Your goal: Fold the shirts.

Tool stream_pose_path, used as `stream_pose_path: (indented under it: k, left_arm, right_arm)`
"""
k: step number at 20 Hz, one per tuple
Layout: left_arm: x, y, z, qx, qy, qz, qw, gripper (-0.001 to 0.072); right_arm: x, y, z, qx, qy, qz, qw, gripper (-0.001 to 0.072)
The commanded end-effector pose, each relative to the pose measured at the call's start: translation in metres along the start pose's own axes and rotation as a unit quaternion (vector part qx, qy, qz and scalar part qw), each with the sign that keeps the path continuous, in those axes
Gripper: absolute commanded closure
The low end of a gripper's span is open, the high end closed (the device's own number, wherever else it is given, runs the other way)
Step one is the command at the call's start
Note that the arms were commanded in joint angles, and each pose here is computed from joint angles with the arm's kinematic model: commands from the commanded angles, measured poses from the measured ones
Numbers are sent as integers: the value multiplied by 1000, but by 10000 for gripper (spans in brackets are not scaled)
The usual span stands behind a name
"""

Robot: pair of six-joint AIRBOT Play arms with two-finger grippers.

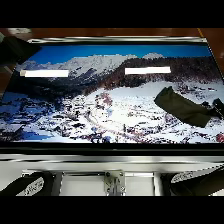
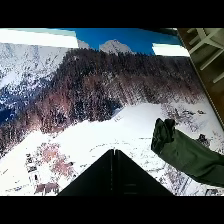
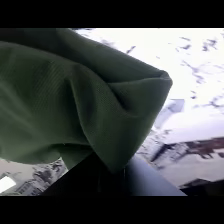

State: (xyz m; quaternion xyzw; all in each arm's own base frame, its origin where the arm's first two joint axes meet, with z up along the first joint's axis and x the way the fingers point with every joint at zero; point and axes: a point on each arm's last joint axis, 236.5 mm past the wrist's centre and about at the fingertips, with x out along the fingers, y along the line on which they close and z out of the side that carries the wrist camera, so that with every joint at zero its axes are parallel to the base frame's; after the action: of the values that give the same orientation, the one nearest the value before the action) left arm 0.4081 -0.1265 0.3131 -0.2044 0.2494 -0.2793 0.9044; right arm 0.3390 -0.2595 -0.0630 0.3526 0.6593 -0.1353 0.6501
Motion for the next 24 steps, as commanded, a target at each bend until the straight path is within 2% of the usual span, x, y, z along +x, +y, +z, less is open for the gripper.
stream_pose_path:
  k: [1,6,17,21,22,23,24]
  left_arm:
    - [5,-10,-5,5,7,-11,1000,672]
    - [8,-14,-7,6,11,-16,1000,671]
    - [10,-20,-11,10,17,-23,1000,672]
    - [10,-21,-11,17,17,-24,999,671]
    - [10,-21,-11,19,17,-24,999,672]
    - [10,-21,-11,19,17,-24,999,672]
    - [10,-21,-11,19,17,-24,999,672]
  right_arm:
    - [-16,-76,-31,67,44,-53,995,658]
    - [-21,-117,-70,147,82,-33,985,657]
    - [24,-93,-170,176,92,-33,980,657]
    - [30,-92,-183,185,60,-44,980,657]
    - [28,-93,-181,184,50,-48,981,638]
    - [25,-93,-180,181,42,-51,981,500]
    - [21,-92,-182,169,43,-52,983,192]
